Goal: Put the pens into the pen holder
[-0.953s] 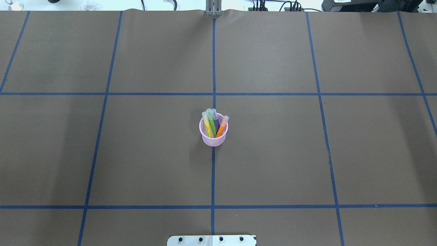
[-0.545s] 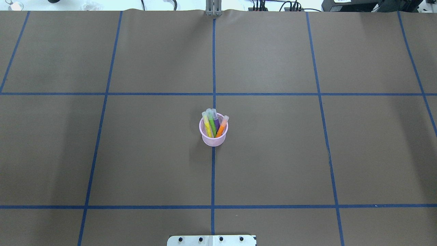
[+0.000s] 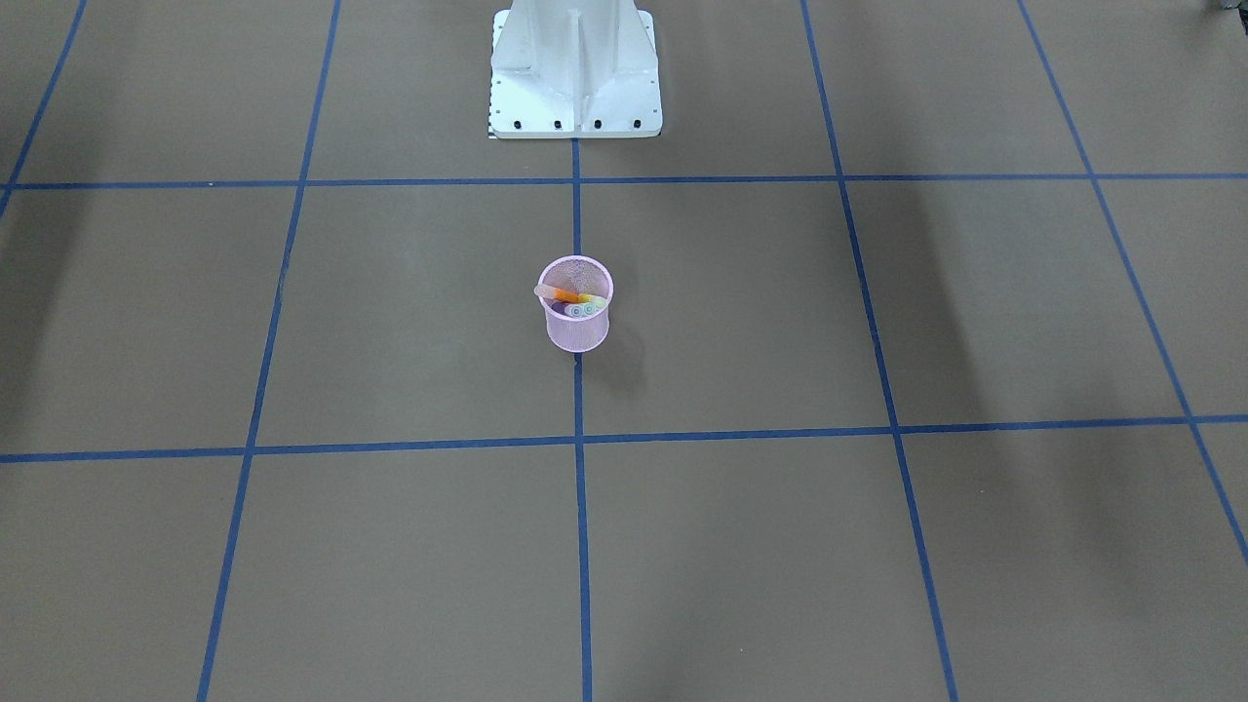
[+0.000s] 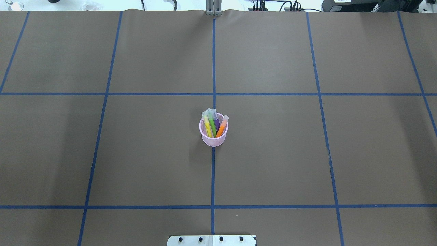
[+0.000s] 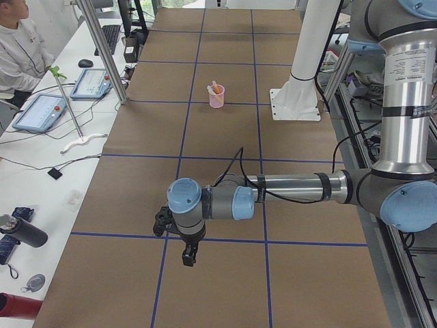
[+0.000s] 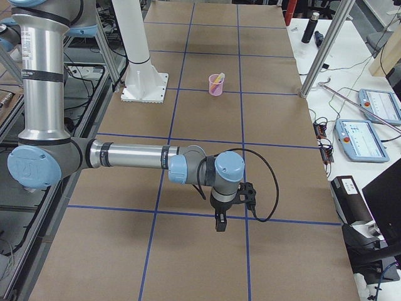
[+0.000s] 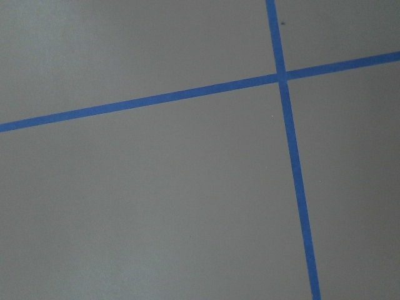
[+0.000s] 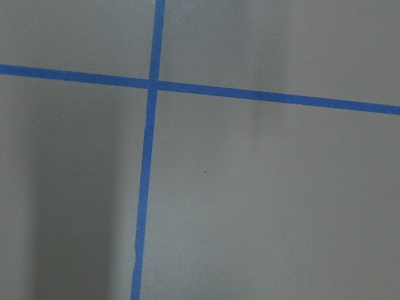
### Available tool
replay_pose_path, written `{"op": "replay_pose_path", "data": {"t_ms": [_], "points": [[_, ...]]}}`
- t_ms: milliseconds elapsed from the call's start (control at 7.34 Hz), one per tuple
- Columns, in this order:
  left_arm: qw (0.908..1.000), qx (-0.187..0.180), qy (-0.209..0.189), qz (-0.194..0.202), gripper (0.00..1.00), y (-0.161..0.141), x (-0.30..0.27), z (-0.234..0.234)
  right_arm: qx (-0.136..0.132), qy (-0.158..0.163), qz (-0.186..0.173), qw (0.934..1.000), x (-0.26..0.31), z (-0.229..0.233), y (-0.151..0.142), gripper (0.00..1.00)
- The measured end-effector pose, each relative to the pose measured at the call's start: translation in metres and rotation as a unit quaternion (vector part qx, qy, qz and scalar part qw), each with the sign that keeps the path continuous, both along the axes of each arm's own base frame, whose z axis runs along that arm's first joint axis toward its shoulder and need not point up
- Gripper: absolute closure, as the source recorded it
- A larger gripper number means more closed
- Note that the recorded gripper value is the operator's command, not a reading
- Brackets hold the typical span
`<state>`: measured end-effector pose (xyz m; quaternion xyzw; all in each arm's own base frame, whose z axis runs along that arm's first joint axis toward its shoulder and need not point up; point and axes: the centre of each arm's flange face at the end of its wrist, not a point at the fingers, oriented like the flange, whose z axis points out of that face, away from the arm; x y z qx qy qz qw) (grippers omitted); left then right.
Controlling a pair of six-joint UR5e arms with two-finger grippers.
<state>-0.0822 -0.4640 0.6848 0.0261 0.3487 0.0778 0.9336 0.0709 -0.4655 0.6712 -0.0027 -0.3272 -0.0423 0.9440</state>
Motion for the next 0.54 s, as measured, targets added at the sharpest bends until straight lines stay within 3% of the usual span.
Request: {"op": "replay_pose_path", "data": {"t_ms": [545], "points": [[1.0,-0.006,0.0,0.0,0.0,0.0011,0.0002,0.0054,-0.001,0.0,0.0,1.0,0.0,0.001,0.001,0.0]]}}
